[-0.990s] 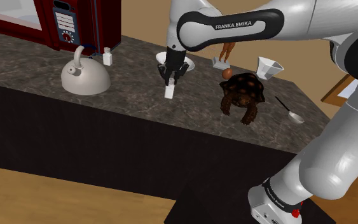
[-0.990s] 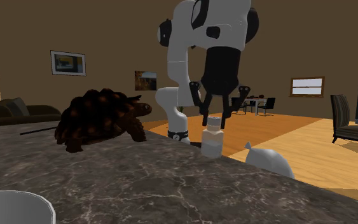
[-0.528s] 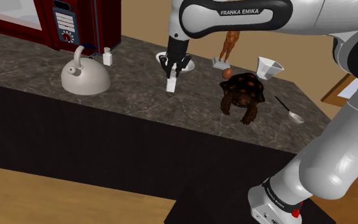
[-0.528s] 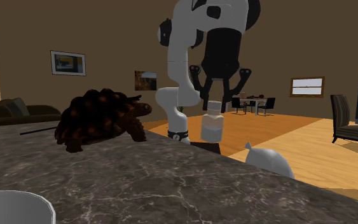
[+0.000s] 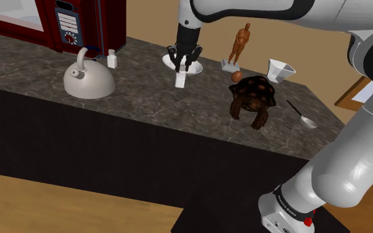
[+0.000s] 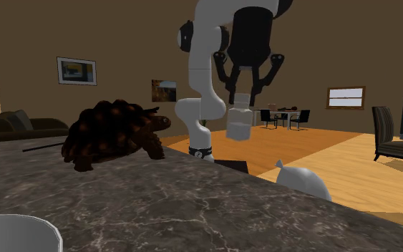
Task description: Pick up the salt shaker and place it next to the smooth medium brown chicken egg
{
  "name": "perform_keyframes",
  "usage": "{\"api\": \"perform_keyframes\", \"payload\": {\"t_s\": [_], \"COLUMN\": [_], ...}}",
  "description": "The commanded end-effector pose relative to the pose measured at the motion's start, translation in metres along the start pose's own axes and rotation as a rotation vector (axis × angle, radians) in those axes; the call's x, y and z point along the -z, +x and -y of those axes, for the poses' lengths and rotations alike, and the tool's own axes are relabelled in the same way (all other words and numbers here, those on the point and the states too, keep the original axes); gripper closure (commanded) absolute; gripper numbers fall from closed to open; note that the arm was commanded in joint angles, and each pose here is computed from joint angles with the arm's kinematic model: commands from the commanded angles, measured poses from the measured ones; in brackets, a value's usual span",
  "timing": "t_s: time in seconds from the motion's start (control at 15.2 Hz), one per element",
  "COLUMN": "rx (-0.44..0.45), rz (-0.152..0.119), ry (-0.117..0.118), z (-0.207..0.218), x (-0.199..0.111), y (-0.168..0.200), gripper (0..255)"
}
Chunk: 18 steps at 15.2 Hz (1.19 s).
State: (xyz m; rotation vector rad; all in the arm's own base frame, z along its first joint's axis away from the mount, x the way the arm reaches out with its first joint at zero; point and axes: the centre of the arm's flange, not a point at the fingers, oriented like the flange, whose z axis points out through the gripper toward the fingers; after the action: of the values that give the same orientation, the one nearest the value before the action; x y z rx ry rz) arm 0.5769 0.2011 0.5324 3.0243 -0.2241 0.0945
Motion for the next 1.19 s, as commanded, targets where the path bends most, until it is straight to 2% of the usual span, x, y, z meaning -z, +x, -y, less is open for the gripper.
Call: {"api": "perform_keyframes", "payload": {"t_s": [0.0,0.53,1.12], "rx": [0.000,0.000,0.000], "rz": [0.000,0.000,0.000], "ry": [0.000,0.000,0.000], "z": [-0.001,-0.005,-0.121], "x": [0.011,0.049,0.036], "y": [0.000,0.002,0.025], "gripper": [255,255,255]}}
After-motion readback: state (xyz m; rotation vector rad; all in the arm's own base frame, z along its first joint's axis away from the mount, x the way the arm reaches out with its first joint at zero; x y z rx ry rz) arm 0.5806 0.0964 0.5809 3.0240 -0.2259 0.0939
